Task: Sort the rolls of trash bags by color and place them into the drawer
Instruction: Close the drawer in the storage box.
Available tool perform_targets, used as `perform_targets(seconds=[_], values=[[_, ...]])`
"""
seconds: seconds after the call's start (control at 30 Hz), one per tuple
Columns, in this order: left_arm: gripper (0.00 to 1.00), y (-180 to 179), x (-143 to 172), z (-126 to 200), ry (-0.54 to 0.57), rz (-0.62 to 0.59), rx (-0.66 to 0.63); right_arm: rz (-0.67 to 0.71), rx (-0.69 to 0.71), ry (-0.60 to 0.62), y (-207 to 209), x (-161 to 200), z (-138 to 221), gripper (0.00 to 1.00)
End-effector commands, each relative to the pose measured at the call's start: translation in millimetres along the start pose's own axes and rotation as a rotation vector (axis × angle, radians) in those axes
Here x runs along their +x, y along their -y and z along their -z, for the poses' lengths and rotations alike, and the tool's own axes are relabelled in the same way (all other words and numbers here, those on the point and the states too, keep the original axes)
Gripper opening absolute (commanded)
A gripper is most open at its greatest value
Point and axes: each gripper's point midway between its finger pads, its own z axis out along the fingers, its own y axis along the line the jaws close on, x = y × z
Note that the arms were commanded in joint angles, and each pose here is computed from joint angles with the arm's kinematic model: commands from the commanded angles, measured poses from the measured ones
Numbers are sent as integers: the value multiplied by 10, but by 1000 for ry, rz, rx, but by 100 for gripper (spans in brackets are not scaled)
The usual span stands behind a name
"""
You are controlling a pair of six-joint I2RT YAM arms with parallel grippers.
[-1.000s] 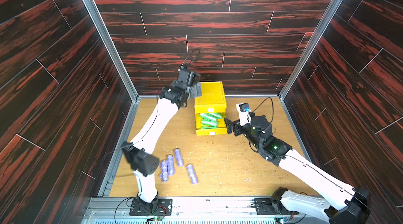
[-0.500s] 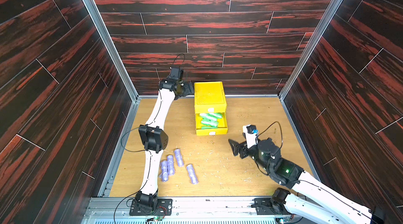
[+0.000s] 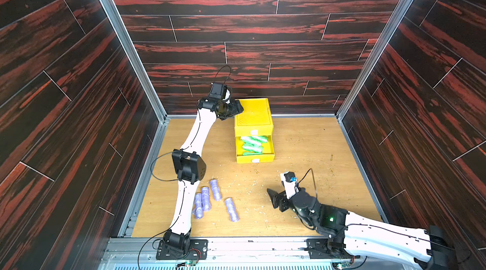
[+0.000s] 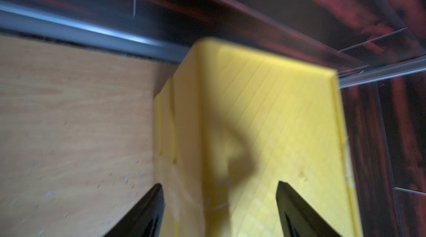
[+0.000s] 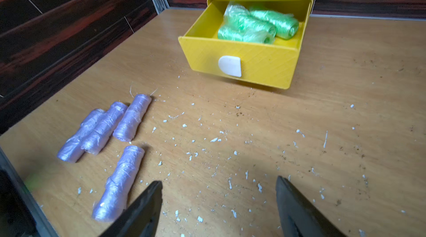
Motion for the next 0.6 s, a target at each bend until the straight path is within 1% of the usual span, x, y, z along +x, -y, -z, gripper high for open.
perform_targets(seconds=[0.0, 0.07, 0.13, 0.17, 0.27, 0.4, 0.5, 0.57], values=[[70, -4, 27, -66, -31, 34, 43, -74, 35, 87, -47, -103, -41, 79], [66, 23, 42, -95, -36, 40, 67, -100, 76, 83, -40, -41, -123, 75], [63, 41, 63, -113, -45, 45, 86, -147, 137, 74, 5, 20, -211, 65], [63, 32, 80, -125, -52, 46, 85, -168, 162, 72, 19, 39, -254, 63], [63, 2, 137, -159, -76, 52, 81, -202, 224, 76, 11, 75, -383, 62], [58, -36, 258, -216, -122, 62, 76, -258, 291, 130, 32, 21, -487, 55], [53, -60, 337, -208, -148, 53, 60, -272, 301, 182, 14, -60, -534, 51], [51, -65, 384, -203, -162, 50, 55, -265, 290, 202, -31, -102, -581, 50]])
